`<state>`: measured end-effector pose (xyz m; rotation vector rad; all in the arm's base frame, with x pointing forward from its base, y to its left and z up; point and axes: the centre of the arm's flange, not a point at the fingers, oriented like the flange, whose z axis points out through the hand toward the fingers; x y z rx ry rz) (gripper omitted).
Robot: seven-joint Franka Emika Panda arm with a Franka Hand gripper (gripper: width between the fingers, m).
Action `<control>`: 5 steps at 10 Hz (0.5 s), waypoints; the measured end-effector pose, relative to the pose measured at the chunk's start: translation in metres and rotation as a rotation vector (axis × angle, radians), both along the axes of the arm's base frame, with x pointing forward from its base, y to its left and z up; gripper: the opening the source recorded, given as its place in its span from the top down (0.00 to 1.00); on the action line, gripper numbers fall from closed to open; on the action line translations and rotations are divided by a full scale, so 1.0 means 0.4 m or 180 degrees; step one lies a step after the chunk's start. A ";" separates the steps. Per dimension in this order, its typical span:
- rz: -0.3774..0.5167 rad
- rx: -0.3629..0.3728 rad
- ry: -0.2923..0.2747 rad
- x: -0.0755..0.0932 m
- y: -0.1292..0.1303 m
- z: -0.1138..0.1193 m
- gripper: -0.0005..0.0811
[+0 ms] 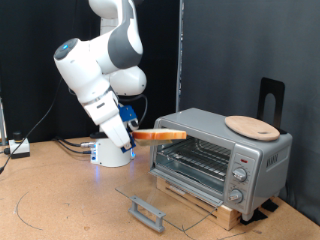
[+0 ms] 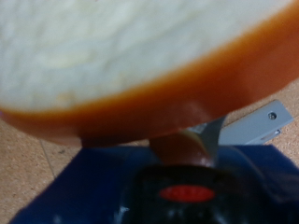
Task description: Make a piece of toast with the oven
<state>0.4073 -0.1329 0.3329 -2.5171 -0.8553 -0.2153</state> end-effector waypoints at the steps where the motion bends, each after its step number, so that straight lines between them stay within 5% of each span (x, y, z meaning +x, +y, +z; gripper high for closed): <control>1: 0.0041 -0.0027 0.0000 0.004 0.009 -0.024 0.51; 5: 0.0381 -0.0233 -0.0075 0.009 0.133 -0.086 0.51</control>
